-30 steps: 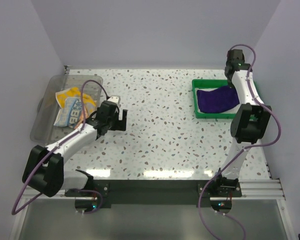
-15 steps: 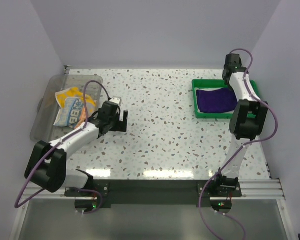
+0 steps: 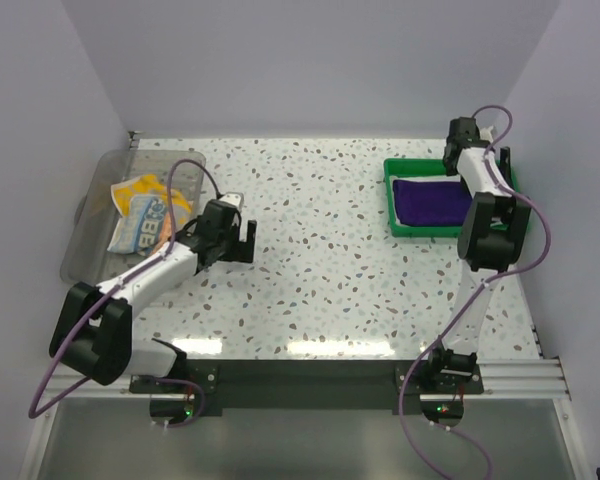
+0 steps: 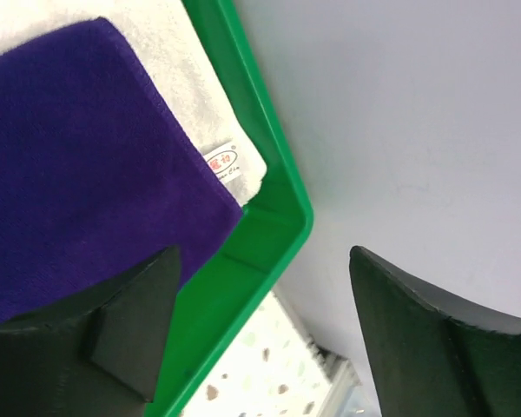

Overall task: Fold and stack the towels
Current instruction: Neatly place the folded towel into the bin, then grab crumpled towel

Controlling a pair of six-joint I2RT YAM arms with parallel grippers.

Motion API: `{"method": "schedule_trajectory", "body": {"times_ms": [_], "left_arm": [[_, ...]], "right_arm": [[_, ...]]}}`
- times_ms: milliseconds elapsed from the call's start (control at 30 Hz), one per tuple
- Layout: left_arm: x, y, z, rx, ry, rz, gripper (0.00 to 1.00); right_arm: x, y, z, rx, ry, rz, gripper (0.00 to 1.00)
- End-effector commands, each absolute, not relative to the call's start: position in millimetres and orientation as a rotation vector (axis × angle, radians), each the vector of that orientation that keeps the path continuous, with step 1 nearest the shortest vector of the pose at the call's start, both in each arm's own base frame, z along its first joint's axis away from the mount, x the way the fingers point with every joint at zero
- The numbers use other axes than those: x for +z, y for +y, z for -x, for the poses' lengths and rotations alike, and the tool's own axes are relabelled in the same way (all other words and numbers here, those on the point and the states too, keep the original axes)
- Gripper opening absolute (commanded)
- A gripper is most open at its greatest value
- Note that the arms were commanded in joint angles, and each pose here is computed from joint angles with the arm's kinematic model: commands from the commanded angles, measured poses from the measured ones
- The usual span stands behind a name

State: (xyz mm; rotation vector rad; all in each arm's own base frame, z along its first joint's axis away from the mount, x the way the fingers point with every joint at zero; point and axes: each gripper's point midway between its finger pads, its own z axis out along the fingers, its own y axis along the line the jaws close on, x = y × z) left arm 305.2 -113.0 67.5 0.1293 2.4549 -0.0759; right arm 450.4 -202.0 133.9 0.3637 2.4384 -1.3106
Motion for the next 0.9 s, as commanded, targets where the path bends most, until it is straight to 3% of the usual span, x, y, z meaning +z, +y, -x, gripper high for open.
{"method": "schedule_trajectory", "body": {"times_ms": [0,200,400,667,867], "left_arm": [[118,-123,-329,-0.144,2.342,-0.078,1.0],[167,-120,-345,-0.121,2.287,0.028,1.0],[196,-90,-366,-0.003,2.279,0.195,1.0],[161,26,-392,0.193,2.315,0.616,1.0],[124,94,-401,0.293,2.311,0.891,0.95]], "right_arm": [[169,-200,-446,-1.232,2.322,-0.575,0.83],[171,-142,-436,-0.685,2.383,-0.678,0.88],[188,-50,-431,-0.189,2.401,-0.516,0.96],[193,91,-374,0.21,2.469,-0.093,0.99],[182,130,-336,0.404,2.459,0.062,0.99]]}}
